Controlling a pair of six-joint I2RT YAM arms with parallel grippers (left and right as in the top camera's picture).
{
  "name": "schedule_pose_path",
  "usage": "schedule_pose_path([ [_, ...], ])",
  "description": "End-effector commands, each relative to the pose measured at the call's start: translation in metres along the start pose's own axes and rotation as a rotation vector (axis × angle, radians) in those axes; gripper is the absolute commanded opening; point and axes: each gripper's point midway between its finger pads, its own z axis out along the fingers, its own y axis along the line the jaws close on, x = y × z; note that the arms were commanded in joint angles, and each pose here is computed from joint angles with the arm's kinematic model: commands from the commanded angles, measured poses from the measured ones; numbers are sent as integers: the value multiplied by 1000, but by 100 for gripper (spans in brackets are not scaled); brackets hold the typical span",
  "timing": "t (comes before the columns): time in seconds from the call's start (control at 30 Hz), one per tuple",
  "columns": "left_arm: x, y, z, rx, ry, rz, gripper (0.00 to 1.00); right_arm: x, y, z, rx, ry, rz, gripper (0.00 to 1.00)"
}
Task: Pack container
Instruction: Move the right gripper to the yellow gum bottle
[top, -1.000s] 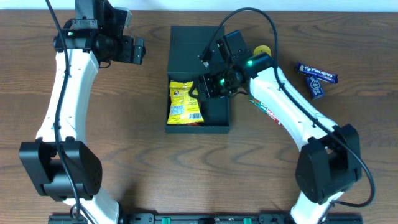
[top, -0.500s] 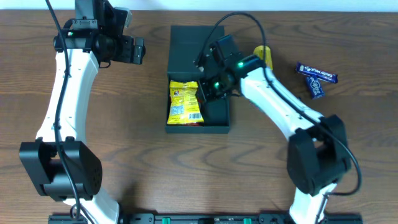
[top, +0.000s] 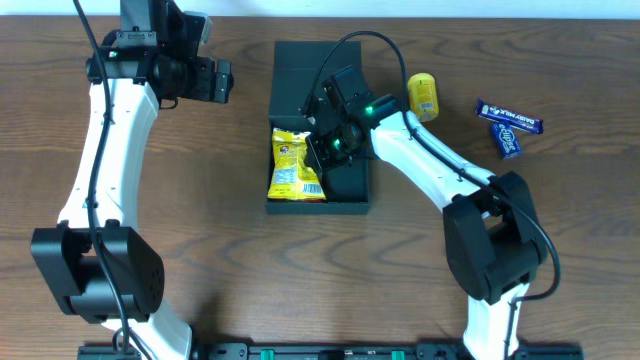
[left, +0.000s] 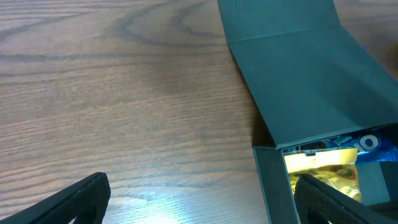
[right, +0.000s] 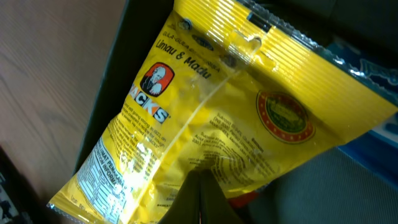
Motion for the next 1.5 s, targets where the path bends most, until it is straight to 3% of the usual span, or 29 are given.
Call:
schedule_pose_path([
  [0.0, -12, 0, -17, -12, -46, 16, 95, 6, 6, 9, -25, 22, -28, 1],
  [0.17, -12, 0, -17, -12, -46, 12, 95, -17, 26, -18, -114, -36, -43, 1],
  [0.37, -9, 0, -17, -11, -35, 10, 95, -61, 34, -101, -59, -257, -129, 1],
  [0.53, -8, 0, -17, -10, -30, 9, 96, -71, -14, -146, 139, -353, -60, 13],
  [0.83, -9, 0, -17, -10, -31, 10, 95, -52, -116, -186, 397, -342, 142, 27],
  [0.93, -9, 0, -17, -10, -31, 9, 95, -50, -141, -198, 491, -352, 158, 40],
  [1.0, -9, 0, -17, -10, -31, 9, 96, -51, -154, -202, 542, -360, 172, 66],
  [1.1, -8, 0, -17, -10, -31, 4, 96, -52, -172, -203, 614, -366, 187, 94],
  [1.13, -8, 0, -17, -10, -31, -1, 95, -54, -178, -199, 632, -361, 182, 98],
  [1.47, -7, -1, -17, -9, -26, -4, 95, -56, -244, -156, 657, -330, 253, 99],
])
